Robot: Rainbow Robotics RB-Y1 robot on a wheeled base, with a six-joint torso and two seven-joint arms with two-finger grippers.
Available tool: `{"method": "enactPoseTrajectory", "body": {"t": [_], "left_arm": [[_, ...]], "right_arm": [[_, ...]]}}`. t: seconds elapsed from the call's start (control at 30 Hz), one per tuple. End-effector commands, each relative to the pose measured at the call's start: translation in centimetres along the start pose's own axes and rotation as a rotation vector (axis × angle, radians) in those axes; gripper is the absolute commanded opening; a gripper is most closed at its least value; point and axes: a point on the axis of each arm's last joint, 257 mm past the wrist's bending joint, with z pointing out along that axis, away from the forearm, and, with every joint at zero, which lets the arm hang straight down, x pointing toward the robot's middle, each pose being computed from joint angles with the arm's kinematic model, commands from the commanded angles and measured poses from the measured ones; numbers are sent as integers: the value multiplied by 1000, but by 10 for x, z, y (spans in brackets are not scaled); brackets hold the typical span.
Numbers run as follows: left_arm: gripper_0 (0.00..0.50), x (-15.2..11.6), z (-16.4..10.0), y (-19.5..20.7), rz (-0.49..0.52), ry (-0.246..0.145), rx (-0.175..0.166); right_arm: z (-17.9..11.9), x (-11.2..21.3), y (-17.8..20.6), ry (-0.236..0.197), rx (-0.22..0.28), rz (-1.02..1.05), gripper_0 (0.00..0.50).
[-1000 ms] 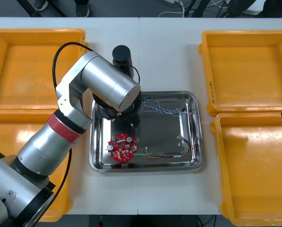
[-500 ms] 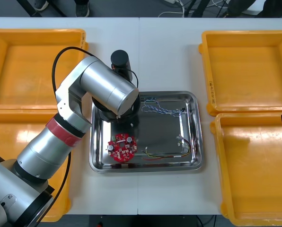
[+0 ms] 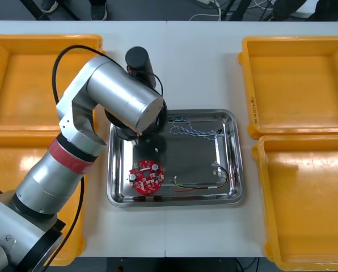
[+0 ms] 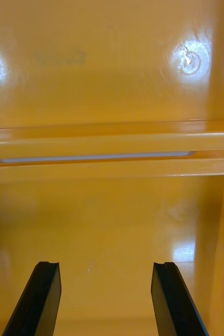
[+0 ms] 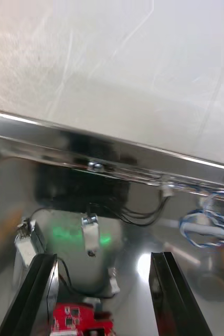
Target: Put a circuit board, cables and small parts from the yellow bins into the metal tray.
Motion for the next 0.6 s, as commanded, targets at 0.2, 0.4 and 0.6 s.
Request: {"method": "enactPoseTrajectory", "body": {"t": [0.2, 0.4, 0.6], "left_arm": [[500, -48, -65, 20, -73, -124, 51], [500, -69, -85, 52, -76, -159, 21], [500, -81, -93, 89, -30, -148, -34]], "right_arm": [[-14, -3, -20, -25, 57, -17, 500], [-13, -2, -20, -25, 56, -16, 500], [-9, -2, -18, -35, 49, -8, 500]]}}
